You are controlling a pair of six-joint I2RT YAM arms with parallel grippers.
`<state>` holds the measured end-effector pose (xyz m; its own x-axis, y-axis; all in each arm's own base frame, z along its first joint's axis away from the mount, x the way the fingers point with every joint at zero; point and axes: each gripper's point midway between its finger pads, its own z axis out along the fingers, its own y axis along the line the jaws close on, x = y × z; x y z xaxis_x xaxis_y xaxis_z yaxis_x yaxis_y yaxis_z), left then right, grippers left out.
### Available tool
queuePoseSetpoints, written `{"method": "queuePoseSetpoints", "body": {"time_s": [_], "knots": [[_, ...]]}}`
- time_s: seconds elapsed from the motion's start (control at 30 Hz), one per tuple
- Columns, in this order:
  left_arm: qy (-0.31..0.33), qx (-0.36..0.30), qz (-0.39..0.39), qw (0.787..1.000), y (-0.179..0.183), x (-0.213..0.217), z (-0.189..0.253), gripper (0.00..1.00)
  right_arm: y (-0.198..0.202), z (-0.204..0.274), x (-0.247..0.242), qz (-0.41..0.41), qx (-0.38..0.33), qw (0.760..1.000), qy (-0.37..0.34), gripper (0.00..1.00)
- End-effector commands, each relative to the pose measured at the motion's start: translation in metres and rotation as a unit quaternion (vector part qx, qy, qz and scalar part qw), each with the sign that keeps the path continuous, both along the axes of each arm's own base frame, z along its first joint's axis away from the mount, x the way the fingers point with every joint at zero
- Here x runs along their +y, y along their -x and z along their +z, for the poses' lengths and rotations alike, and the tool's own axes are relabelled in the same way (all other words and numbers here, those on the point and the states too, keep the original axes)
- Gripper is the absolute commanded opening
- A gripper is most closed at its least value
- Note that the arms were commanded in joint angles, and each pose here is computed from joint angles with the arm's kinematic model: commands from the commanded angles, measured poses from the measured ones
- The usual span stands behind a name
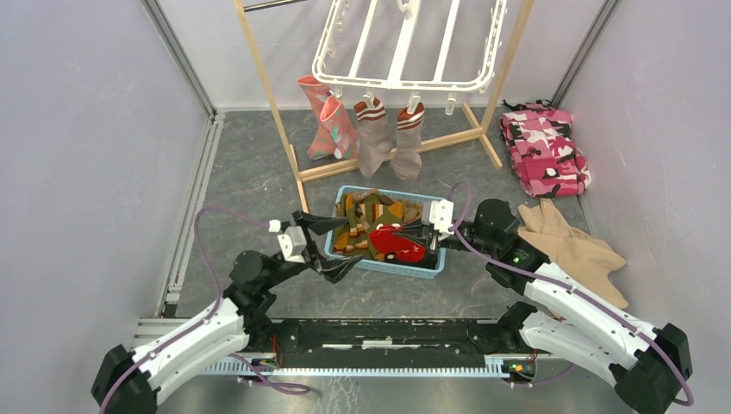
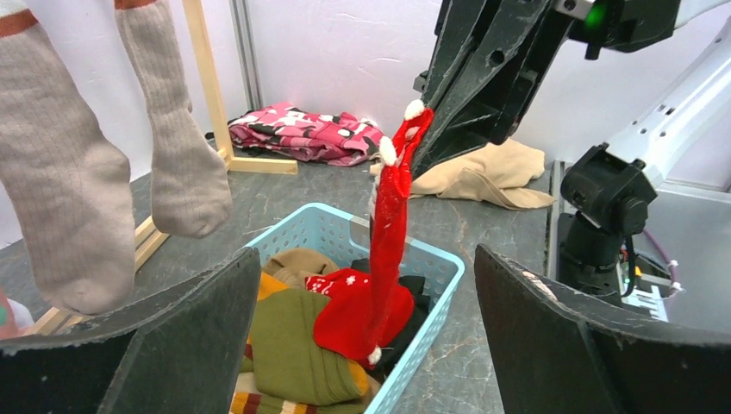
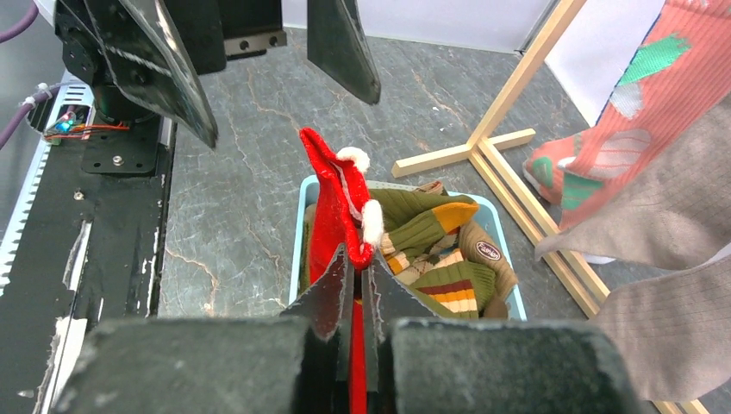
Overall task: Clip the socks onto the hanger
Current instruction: Pick up the sock from the bin.
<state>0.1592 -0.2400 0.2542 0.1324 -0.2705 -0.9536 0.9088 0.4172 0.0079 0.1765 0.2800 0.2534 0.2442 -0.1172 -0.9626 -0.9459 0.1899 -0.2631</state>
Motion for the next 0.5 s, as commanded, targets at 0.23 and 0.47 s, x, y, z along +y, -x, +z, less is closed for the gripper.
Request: {"method": "queuePoseSetpoints", "body": {"time_s": [0.23,0.47], "knots": [[0.017,-0.082,-0.049,0.995,-0.01,-0.034,0.031,0.83,0.0,0.02,0.004,0.01,-0.008,1.0,-0.027,0.0],[0.036,-0.067,-0.081,0.994,-0.008,-0.045,0.032,0.58,-0.003,0.019,0.003,0.007,-0.005,1.0,-0.028,0.0]]}}
